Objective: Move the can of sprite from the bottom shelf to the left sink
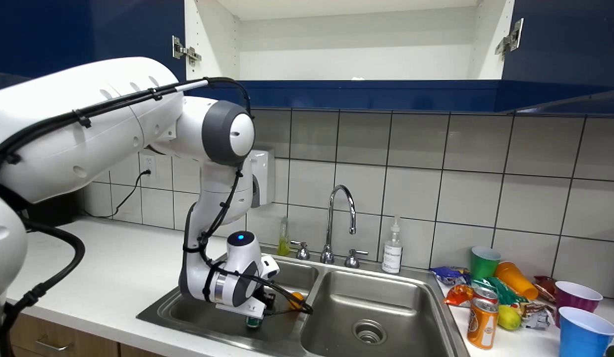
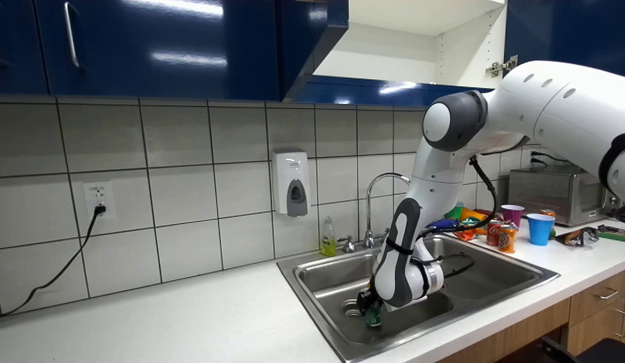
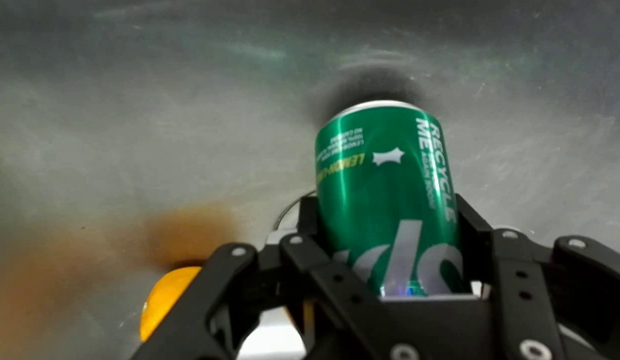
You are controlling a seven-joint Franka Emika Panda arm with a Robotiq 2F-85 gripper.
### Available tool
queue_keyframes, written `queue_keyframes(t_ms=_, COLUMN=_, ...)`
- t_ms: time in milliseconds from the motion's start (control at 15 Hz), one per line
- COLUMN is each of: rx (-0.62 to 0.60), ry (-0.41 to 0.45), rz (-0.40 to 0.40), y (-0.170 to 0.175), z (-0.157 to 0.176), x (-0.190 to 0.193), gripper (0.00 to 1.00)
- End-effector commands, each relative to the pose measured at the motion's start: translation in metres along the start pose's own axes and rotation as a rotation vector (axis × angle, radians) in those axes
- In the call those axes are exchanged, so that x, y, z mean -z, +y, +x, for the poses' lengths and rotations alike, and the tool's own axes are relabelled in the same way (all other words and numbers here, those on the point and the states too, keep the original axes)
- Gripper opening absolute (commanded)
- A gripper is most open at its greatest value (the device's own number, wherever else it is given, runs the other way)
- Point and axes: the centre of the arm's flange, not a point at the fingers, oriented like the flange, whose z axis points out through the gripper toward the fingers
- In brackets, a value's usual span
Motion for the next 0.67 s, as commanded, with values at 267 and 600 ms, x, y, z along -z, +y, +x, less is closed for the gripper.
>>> queue_keyframes(t_ms=267, rx=0.022, ry=0.001, rz=-0.007, y=-0.006, z=-0.015, x=-0.001, gripper=1.00)
queue_keyframes(t_ms=600, rx=0.033, ry=-0.008, rz=0.004, y=-0.013, z=-0.017, x=0.010, gripper=1.00)
